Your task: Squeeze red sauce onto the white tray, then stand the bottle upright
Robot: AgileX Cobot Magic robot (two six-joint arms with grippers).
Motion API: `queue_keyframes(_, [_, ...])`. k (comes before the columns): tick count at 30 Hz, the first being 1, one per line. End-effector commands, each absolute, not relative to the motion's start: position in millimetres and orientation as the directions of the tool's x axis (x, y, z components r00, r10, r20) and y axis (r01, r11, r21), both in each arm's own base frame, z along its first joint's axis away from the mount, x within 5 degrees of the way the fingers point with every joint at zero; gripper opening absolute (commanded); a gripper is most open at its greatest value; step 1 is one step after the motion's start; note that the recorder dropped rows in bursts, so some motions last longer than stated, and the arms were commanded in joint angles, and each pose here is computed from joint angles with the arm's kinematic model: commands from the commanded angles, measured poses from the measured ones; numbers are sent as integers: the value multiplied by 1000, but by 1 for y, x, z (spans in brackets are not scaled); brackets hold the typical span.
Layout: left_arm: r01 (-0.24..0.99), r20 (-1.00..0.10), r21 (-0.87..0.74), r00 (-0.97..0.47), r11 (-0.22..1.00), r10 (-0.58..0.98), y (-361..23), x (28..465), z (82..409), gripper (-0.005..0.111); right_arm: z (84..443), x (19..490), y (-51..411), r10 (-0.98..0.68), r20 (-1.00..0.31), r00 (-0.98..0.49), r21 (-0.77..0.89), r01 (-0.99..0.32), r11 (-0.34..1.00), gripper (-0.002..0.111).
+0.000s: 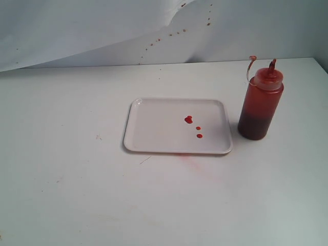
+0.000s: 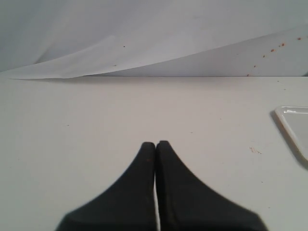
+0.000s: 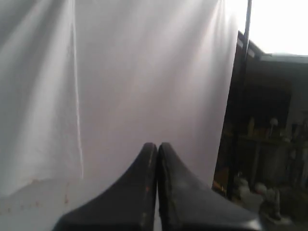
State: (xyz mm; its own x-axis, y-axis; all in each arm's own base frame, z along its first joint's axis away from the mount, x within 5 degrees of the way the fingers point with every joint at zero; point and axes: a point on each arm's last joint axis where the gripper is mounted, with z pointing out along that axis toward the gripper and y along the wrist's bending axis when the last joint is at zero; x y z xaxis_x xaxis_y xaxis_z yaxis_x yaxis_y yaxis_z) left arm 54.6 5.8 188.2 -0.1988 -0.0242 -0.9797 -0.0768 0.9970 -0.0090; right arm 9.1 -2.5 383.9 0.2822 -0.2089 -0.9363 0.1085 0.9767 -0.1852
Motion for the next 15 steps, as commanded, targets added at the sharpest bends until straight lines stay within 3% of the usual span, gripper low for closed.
queue_keyframes(1, [-72, -981, -11, -194, 997, -25, 6, 54, 187, 0, 342, 27, -5, -247, -966, 71, -239, 103, 965, 0])
queue_keyframes(10, [-72, -981, -11, -194, 997, -25, 6, 54, 187, 0, 246, 51, -5, -262, -963, -66, -265, 56, 963, 0])
queue_keyframes(15, [-72, -981, -11, -194, 997, -25, 6, 54, 187, 0, 211, 53, -5, -263, -959, -105, -269, 40, 962, 0])
